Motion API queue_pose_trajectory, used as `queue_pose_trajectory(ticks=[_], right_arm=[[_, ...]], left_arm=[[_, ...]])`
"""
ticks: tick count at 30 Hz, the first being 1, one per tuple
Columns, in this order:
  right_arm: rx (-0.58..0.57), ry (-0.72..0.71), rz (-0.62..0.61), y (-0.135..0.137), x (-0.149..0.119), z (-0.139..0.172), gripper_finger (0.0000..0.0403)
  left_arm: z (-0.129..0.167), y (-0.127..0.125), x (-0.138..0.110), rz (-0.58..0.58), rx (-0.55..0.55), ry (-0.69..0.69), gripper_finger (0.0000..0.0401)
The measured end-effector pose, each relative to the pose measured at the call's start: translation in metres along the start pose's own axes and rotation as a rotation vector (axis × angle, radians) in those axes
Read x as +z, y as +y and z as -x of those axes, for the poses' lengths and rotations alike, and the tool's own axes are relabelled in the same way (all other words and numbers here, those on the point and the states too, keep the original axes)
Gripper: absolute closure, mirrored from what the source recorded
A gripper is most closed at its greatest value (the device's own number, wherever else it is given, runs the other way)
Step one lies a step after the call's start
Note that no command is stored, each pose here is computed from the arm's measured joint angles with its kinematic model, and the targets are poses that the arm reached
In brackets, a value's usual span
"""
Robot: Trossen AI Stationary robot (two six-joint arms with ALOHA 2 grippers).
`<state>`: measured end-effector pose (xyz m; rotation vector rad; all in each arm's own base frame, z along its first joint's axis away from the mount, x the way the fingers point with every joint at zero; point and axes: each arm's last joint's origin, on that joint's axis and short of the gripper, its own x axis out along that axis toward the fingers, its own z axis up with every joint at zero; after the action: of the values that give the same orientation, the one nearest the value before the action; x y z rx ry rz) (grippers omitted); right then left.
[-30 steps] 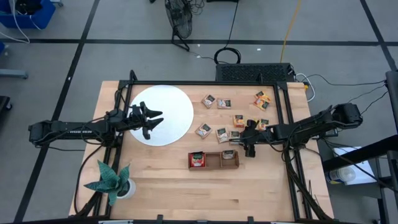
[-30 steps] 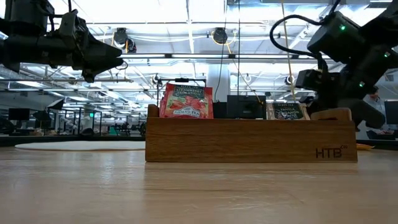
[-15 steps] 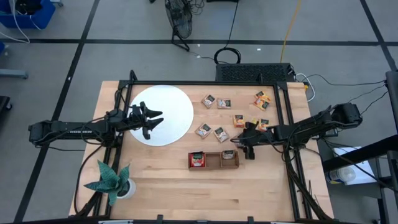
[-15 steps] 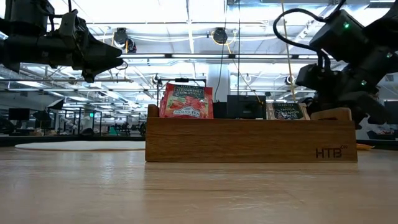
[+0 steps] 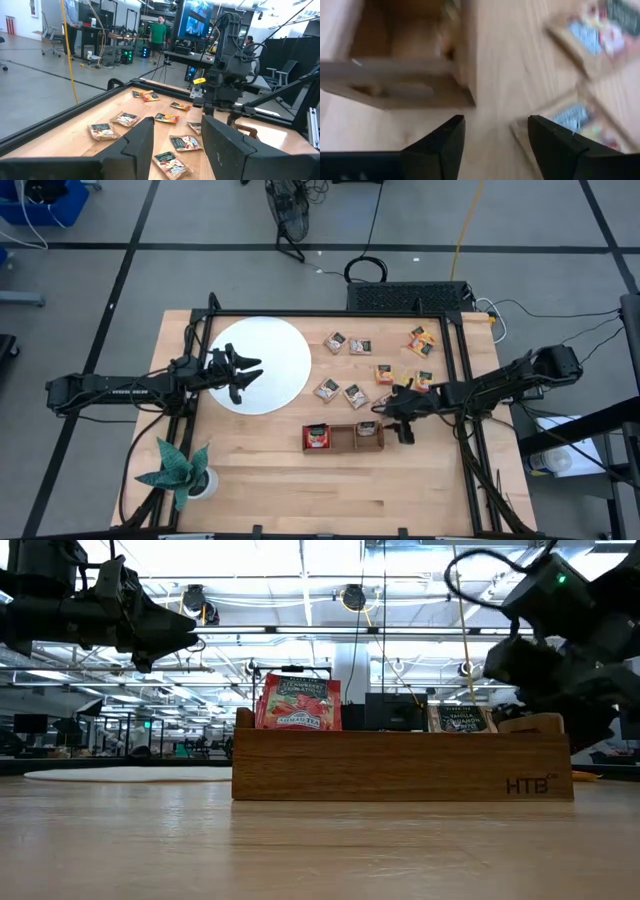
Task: Pick & Place Tea
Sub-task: Put the brown tea bag into the right section of the wooden organizer
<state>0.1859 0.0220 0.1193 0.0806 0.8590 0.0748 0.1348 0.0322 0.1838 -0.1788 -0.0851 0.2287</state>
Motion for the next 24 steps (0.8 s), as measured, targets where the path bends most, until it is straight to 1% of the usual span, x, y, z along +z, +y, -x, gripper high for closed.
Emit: queue_pose_trajectory(ticks=[2,6,11,14,17,19,21,24], right_arm=[[-0.019,0.038,-0.052,-0.002,-0.004,0.000,0.0207],[-0.114,0.104,-0.126,-0.006,-0.011,0.001,0.0213],[-0.216,0.150,-0.171,-0.009,-0.016,0.003,0.0221],[-0.230,0.135,-0.182,-0.009,-0.015,0.005,0.0227],[-0.221,0.118,-0.217,-0.008,-0.009,0.010,0.0232],[-0.222,0.093,-0.224,-0.007,0.000,0.014,0.0234],[-0.264,0.064,-0.220,-0.006,0.012,0.020,0.0236],[-0.344,0.073,-0.193,-0.006,0.031,0.029,0.0237]], left_arm=[[0.000,0.000,0.000,0.000,0.000,0.000,0.0235],[0.000,0.000,0.000,0.000,0.000,0.000,0.0235],[0.000,0.000,0.000,0.000,0.000,0.000,0.0235],[0.000,0.000,0.000,0.000,0.000,0.000,0.0235],[0.000,0.000,0.000,0.000,0.000,0.000,0.0235],[0.000,0.000,0.000,0.000,0.000,0.000,0.0235],[0.000,0.000,0.000,0.000,0.000,0.000,0.0235],[0.000,0.000,0.000,0.000,0.000,0.000,0.0235]])
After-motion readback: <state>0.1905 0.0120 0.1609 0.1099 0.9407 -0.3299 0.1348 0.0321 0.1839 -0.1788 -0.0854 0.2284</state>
